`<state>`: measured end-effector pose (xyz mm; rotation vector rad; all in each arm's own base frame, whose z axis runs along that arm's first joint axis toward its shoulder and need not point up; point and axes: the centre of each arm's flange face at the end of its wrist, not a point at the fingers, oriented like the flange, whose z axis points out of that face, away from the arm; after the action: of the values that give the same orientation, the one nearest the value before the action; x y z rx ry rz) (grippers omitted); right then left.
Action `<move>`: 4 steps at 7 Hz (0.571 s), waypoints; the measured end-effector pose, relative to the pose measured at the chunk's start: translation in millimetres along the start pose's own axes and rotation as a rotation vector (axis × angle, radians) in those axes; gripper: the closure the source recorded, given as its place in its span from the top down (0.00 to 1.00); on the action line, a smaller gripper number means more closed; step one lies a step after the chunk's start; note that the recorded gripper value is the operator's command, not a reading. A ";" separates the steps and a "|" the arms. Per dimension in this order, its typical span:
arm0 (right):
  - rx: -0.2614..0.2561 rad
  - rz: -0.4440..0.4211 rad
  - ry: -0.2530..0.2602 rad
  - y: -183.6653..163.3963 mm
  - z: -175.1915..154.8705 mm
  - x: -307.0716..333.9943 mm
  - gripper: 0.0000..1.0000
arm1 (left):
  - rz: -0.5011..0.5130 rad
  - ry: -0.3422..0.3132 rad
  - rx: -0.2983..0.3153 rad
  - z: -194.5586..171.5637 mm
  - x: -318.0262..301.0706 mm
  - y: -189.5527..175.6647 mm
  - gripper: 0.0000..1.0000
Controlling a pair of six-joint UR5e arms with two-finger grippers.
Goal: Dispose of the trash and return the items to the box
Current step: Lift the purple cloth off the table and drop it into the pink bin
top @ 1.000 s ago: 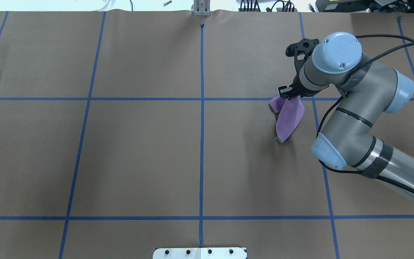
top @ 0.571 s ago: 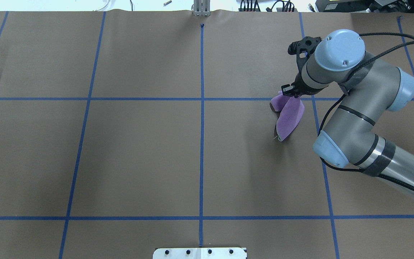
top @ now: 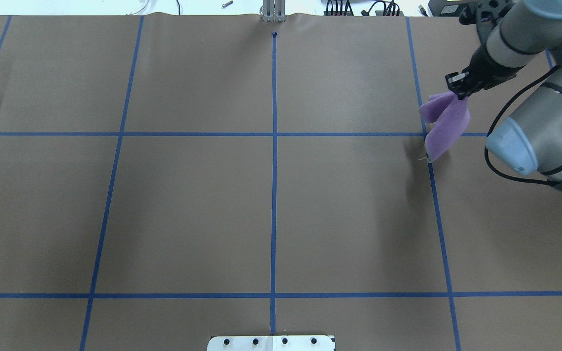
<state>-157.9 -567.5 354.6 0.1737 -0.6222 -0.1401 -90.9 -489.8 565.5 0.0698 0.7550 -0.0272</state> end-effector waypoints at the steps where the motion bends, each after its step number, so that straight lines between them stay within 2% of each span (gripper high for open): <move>1: -0.026 -0.035 0.011 13.3 -15.5 52.7 0.00 | -0.001 0.000 -0.001 0.7 -0.6 -1.5 0.99; 2: -0.052 -0.079 0.013 36.6 -29.1 118.9 0.00 | -0.002 0.000 -0.001 1.0 -1.0 -2.5 0.99; 4: -0.099 -0.154 -0.016 107.8 -46.5 237.8 0.00 | 0.000 0.000 0.000 0.5 -0.4 -3.5 0.99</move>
<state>69.2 -500.0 474.0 0.1244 -0.6167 -0.3210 -91.0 -493.4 566.0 0.0698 0.7552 -0.0274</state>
